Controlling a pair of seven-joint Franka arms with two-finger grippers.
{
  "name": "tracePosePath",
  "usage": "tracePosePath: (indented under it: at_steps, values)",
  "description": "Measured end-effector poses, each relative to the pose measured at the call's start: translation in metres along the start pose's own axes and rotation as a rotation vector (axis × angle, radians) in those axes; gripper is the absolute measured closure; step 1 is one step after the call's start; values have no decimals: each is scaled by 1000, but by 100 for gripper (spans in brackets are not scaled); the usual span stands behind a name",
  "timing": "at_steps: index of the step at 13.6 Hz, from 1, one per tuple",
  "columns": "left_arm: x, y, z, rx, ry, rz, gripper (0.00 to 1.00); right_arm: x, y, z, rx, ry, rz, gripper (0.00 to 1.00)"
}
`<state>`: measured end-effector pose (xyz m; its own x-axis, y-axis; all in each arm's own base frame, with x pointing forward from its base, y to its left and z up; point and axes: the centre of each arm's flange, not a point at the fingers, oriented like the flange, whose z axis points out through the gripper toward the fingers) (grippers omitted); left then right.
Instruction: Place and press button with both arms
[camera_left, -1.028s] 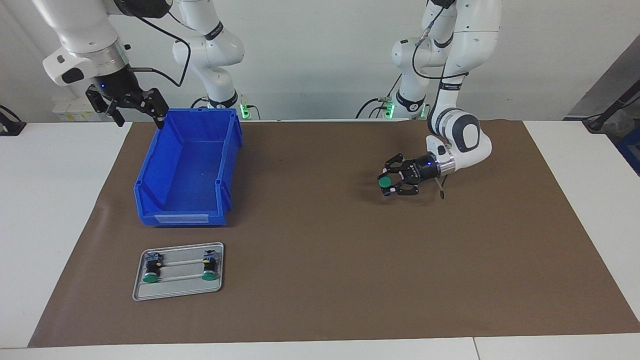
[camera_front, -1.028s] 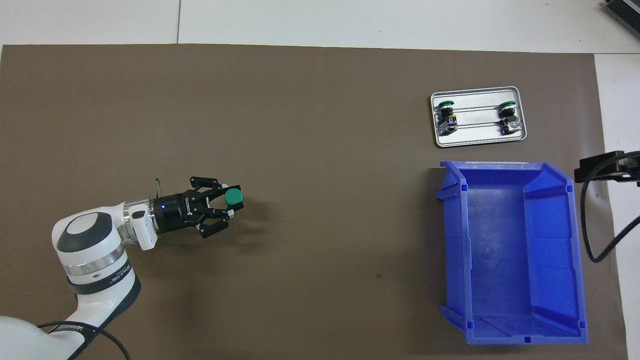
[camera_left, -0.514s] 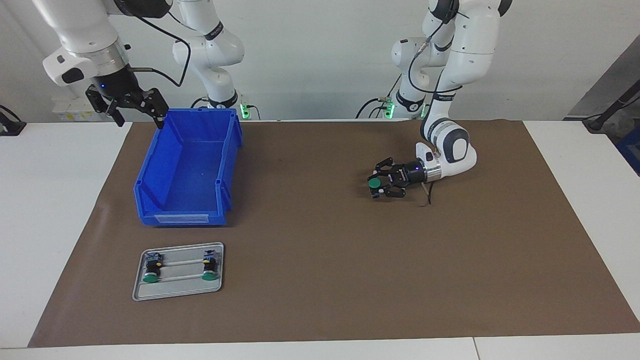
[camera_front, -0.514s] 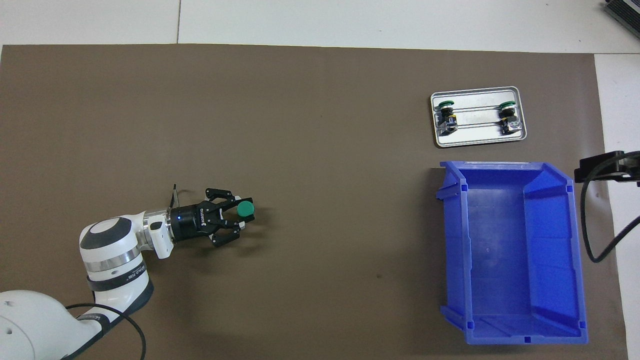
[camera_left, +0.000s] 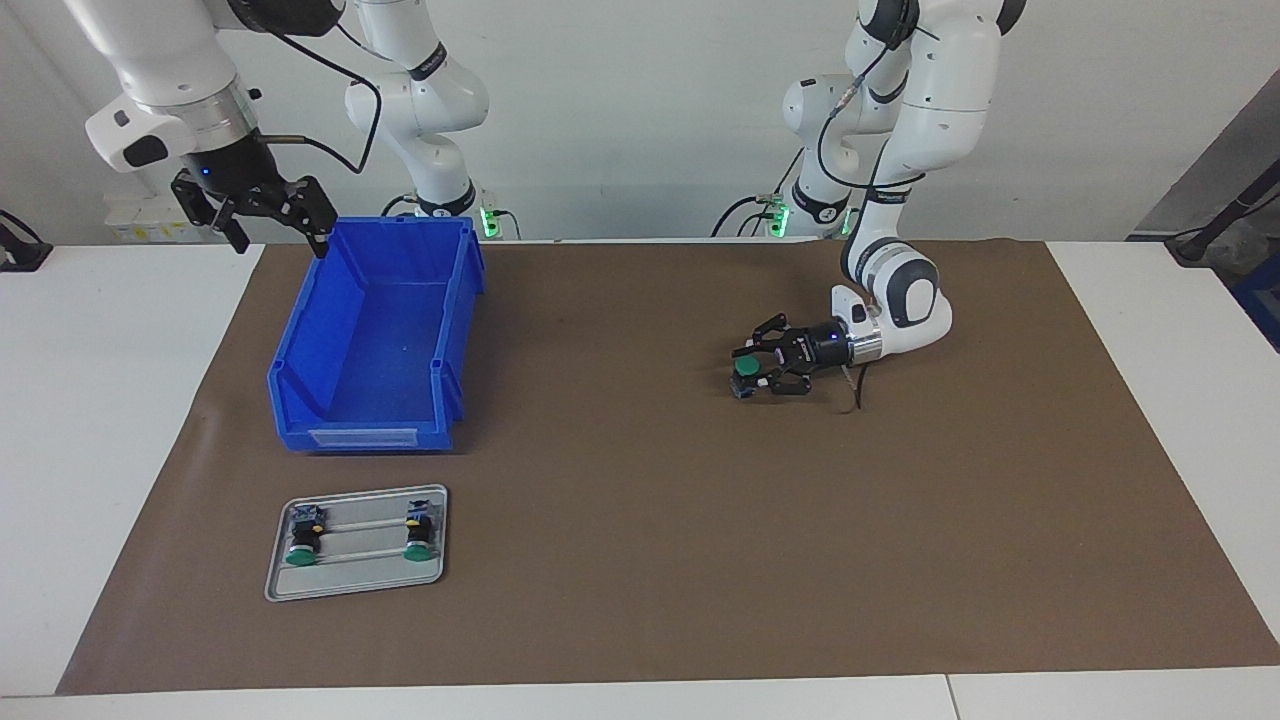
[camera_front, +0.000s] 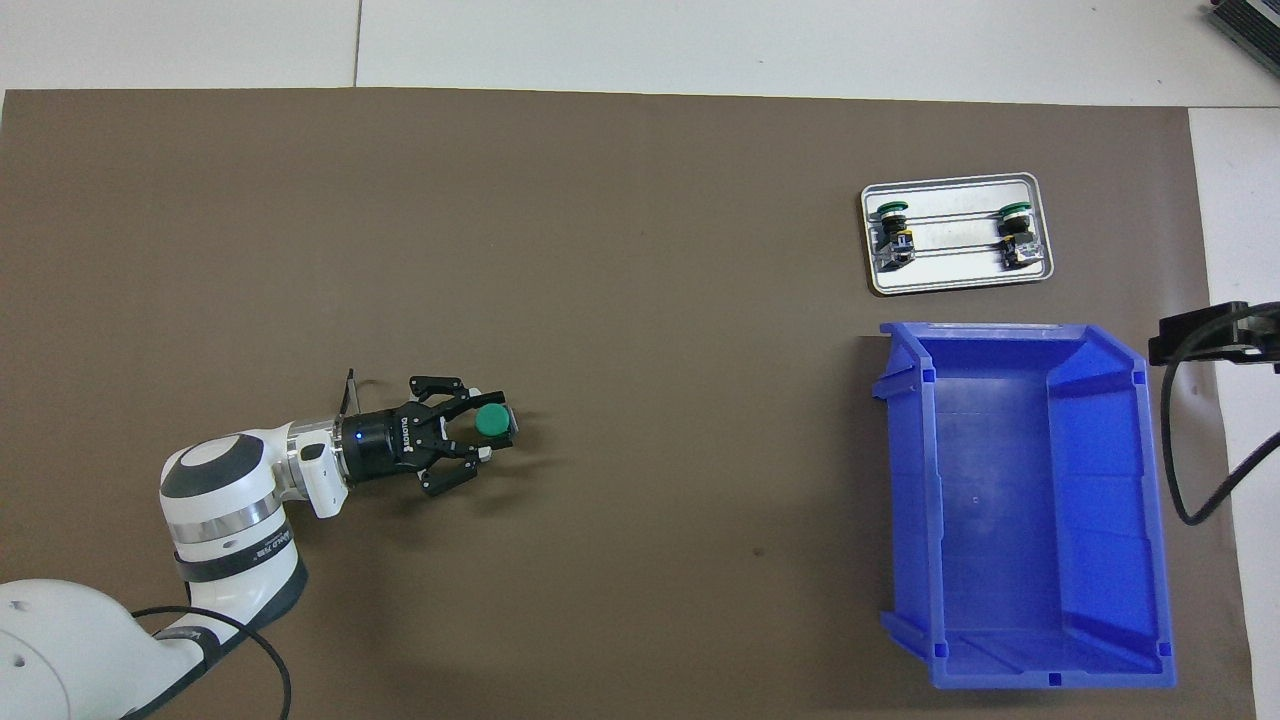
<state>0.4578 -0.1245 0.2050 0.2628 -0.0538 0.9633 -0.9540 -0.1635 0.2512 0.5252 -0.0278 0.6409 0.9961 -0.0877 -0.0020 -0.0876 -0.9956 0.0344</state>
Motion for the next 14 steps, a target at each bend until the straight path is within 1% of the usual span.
tracePosePath:
  at_steps: [1, 2, 5, 6, 7, 9, 11, 14]
  values:
    - [0, 0, 0, 0, 0, 0, 42, 0, 0, 0, 0, 0, 0, 0]
    - [0, 0, 0, 0, 0, 1, 35, 0, 0, 0, 0, 0, 0, 0]
    - [0, 0, 0, -1, 1, 1, 33, 0, 0, 0, 0, 0, 0, 0]
    - [1, -1, 0, 0, 3, 3, 26, 0, 0, 0, 0, 0, 0, 0]
    - [2, -1, -1, 1, 5, 5, 25, 0, 0, 0, 0, 0, 0, 0]
    - [6, -4, -1, -3, 19, 12, 25, 0, 0, 0, 0, 0, 0, 0]
    - [15, -7, 0, -16, 48, 7, 26, 0, 0, 0, 0, 0, 0, 0]
    - [43, -23, 3, -30, 81, -34, 26, 0, 0, 0, 0, 0, 0, 0]
